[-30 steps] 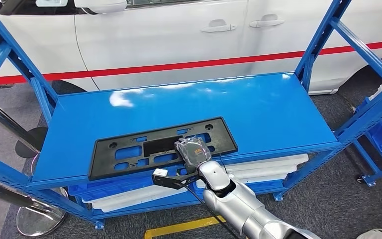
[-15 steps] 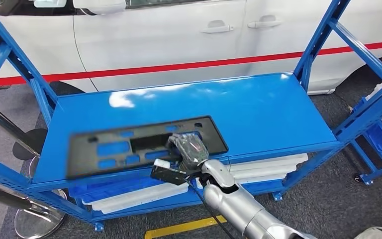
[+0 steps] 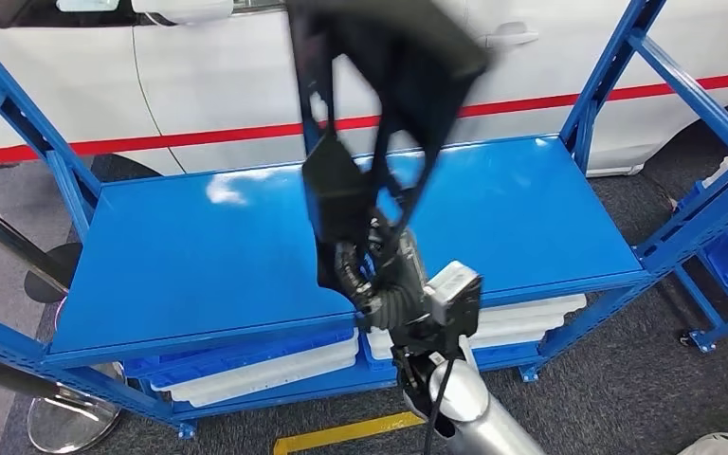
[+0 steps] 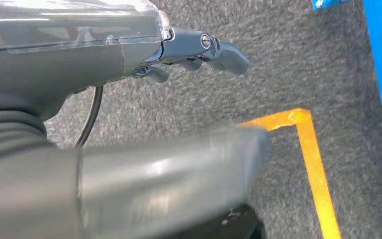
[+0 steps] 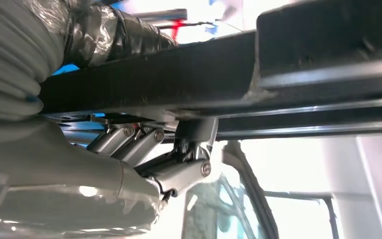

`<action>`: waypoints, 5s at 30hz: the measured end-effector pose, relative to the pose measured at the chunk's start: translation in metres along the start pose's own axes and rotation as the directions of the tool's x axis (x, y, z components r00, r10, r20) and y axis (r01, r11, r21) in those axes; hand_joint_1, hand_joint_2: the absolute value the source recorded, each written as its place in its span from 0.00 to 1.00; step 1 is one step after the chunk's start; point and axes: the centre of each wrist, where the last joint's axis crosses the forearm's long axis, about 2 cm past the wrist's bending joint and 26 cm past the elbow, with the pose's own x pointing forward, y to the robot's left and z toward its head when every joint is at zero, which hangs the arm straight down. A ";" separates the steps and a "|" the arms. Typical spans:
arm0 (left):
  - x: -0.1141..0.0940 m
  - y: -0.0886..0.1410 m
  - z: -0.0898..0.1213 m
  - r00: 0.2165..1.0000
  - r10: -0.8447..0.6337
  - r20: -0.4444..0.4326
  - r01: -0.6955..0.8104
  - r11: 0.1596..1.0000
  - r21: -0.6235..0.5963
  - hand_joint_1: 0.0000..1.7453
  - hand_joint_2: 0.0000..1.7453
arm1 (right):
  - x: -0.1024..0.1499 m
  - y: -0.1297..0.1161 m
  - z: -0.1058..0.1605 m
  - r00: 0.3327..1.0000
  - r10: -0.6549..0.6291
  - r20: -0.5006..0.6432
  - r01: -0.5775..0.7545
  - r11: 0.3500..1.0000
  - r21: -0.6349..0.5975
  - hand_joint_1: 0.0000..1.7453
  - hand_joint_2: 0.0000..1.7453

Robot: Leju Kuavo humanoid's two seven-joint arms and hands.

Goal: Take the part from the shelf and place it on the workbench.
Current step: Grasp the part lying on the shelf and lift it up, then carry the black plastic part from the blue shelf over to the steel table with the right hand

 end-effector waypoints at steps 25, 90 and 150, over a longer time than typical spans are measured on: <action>-0.006 -0.008 0.006 0.994 0.095 -0.047 -0.089 0.989 0.116 0.00 1.00 | 0.016 -0.020 0.136 0.984 0.129 -0.119 -0.129 0.992 0.008 1.00 1.00; 0.003 0.023 -0.005 0.999 -0.022 -0.042 0.027 0.993 0.114 0.00 1.00 | 0.028 -0.024 0.191 0.966 0.159 -0.202 -0.196 0.964 -0.179 1.00 1.00; 0.006 0.027 -0.003 0.995 -0.066 -0.073 0.074 0.991 0.111 0.00 1.00 | 0.028 -0.019 0.204 0.950 0.177 -0.259 -0.248 0.929 -0.275 1.00 1.00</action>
